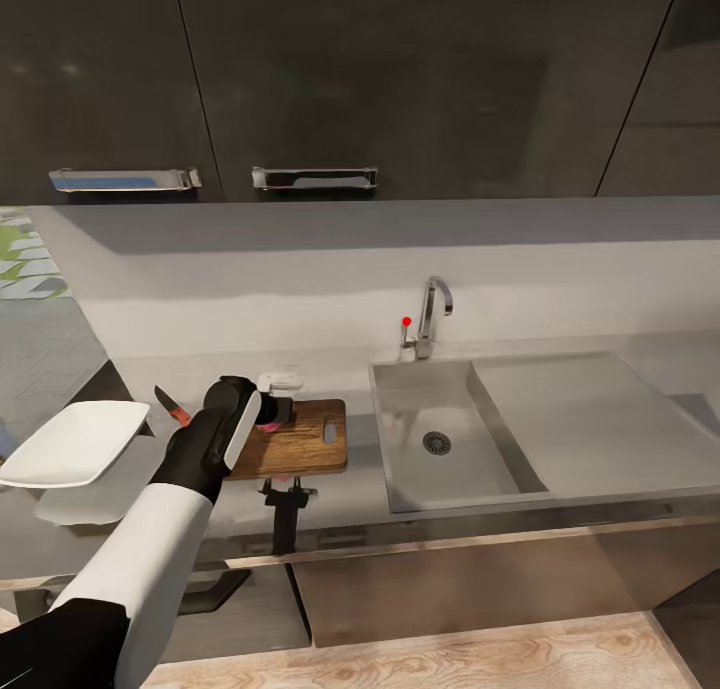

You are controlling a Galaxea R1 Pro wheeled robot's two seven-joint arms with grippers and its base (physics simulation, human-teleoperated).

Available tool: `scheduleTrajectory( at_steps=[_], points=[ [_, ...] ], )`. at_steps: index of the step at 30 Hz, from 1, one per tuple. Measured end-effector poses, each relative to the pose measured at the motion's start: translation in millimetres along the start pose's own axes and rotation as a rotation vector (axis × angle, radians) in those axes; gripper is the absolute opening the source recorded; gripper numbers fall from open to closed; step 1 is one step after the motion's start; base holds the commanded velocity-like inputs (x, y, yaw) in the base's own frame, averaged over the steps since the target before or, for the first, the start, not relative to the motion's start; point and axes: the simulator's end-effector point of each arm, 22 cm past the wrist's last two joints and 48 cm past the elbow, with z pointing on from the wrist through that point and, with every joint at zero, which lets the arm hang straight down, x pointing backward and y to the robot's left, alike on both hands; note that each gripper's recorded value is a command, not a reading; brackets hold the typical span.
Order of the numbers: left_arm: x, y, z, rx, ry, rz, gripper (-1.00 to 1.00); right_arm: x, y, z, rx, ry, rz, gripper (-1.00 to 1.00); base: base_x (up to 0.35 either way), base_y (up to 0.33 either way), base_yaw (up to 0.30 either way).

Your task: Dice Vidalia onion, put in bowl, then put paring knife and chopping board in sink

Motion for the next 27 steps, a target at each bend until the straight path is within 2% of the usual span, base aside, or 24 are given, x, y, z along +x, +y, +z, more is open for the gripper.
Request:
scheduleTrajectory(
  at_steps=[18, 27],
  points=[
    [-1.5, -1.6, -1.3, 0.002, -0.003, 0.001, -1.0, -0.3, -1.0, 0.1, 0.002, -0.001, 0.001, 1.0, 0.0, 0.0, 0.0],
    [11.2, -2.5, 6.4, 0.003, 0.031, 0.002, -1.0, -0.3, -1.2, 0.1, 0.002, -0.001, 0.001, 1.0, 0.0, 0.0, 0.0]
  ],
)
